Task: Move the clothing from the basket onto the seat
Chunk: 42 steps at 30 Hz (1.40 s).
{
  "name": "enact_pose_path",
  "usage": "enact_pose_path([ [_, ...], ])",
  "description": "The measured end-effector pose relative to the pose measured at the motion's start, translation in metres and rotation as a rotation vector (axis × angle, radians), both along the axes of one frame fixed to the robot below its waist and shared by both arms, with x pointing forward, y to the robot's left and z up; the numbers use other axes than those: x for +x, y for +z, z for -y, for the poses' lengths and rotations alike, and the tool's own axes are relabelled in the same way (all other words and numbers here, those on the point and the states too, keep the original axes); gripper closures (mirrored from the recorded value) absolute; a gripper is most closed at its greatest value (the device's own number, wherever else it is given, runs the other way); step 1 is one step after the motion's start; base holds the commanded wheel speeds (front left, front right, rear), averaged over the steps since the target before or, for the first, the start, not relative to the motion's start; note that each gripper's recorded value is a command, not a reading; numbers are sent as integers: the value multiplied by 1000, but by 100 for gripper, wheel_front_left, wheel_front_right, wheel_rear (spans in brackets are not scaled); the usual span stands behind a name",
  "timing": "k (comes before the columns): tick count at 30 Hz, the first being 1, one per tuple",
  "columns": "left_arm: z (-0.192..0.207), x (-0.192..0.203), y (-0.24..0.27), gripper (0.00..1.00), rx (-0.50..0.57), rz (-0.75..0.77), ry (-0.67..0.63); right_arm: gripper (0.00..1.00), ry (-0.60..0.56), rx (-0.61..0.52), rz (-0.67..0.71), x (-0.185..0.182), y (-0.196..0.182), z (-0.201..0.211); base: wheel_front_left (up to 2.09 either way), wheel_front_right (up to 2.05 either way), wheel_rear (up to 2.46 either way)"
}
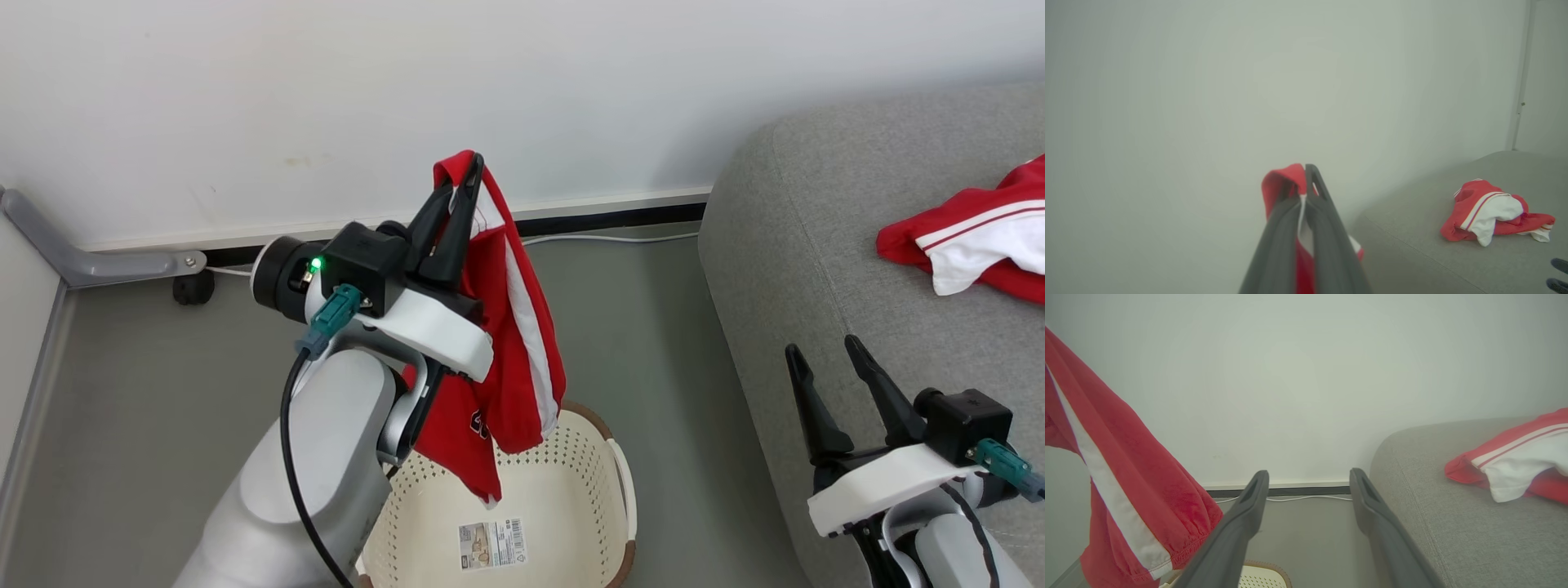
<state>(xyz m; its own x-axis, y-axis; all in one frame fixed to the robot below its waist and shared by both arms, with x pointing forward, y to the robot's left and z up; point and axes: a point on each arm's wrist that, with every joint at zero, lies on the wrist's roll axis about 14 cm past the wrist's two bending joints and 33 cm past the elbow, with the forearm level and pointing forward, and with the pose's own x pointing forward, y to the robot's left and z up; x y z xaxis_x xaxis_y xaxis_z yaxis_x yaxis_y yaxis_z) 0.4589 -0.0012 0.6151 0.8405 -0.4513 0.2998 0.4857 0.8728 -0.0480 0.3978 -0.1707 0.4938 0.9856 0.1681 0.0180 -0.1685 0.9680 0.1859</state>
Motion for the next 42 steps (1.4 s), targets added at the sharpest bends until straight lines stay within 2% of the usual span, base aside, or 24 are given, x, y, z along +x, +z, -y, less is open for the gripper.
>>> enact_pose_path([
  [9, 8, 6, 39, 100, -14, 104, -22, 0, -7, 1, -15, -2, -5, 2, 0, 0, 0],
  [16, 14, 6, 43, 100, -21, 112, -34, 0, 36, -3, -16, -4, -6, -12, 0, 0, 0],
  [31, 24, -1, 38, 100, -5, 107, -69, 0, 376, -62, 100, 8, 30, -116, 0, 0, 0],
  [39, 24, -8, 35, 100, 1, 96, -85, 0, 503, -114, 84, 11, 23, -156, 0, 0, 0],
  [42, 25, -12, 42, 100, -1, 113, -95, 0, 516, -135, 55, 15, 13, -161, 0, 0, 0],
])
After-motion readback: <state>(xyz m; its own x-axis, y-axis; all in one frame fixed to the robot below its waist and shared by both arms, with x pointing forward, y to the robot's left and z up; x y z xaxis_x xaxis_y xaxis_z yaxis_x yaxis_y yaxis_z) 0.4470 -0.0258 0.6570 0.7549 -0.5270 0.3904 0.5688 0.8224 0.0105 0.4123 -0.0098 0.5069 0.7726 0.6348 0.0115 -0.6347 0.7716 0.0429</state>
